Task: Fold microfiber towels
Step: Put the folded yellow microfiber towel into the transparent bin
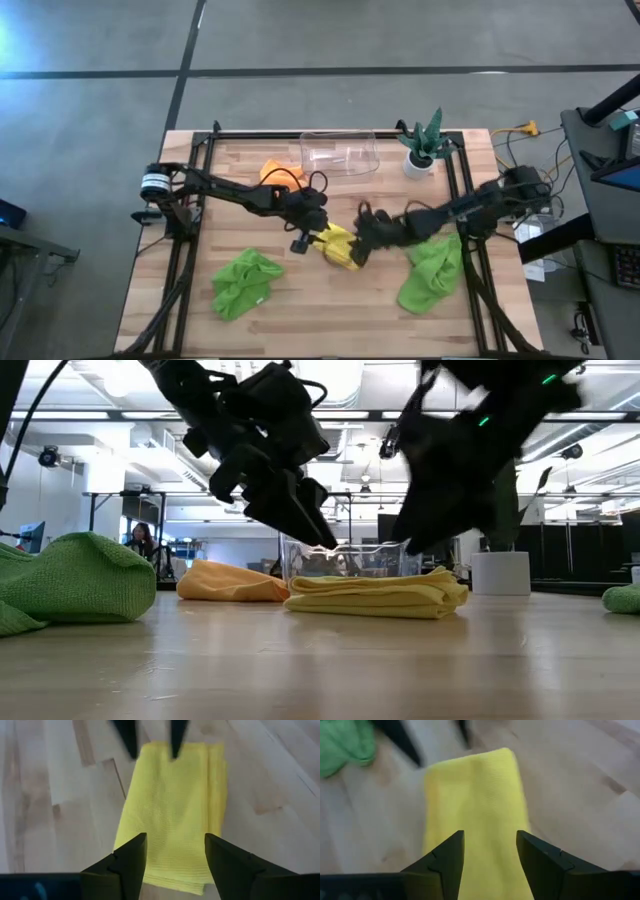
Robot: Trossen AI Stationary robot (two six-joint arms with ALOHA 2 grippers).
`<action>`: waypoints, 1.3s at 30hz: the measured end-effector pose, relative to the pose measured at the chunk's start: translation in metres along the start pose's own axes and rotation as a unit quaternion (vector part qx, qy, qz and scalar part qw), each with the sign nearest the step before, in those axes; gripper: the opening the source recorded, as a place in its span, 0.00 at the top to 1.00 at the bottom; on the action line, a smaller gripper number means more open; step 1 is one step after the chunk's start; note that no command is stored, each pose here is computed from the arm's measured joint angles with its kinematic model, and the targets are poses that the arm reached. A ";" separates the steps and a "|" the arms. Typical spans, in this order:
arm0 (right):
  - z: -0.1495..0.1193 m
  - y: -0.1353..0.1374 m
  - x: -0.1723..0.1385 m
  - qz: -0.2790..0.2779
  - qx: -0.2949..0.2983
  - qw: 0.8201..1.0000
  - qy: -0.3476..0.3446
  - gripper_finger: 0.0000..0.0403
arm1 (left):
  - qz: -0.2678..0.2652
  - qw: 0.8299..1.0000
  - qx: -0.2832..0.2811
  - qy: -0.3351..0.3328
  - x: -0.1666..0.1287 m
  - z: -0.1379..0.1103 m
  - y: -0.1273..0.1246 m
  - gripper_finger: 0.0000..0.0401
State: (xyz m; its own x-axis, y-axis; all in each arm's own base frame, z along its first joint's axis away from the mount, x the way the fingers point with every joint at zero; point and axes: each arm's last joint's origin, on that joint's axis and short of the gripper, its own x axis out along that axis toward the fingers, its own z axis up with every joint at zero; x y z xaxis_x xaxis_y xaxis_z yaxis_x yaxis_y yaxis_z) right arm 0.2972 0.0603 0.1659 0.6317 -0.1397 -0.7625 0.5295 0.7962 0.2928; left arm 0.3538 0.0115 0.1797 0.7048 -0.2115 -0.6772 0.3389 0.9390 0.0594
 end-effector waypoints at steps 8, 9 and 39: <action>0.036 -0.044 0.025 0.052 0.034 0.997 0.054 0.52 | -0.010 0.997 -0.023 0.067 -0.001 -0.014 -0.004 0.54; 0.038 -0.046 0.026 0.064 0.032 0.996 0.060 0.51 | -0.010 0.997 -0.029 0.069 0.000 -0.015 -0.004 0.54; 0.025 -0.053 0.055 0.114 0.014 0.983 0.140 0.43 | 0.028 0.985 -0.157 0.067 0.032 -0.047 -0.004 0.54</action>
State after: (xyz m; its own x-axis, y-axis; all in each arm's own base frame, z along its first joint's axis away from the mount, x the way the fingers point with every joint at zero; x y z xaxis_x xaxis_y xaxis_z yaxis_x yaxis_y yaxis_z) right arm 0.3176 -0.0045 0.1230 0.5579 0.2116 -0.8025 0.4087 0.7714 0.4877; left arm 0.3455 0.0134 0.1237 0.6209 -0.1392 -0.7714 0.0769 0.9902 -0.1168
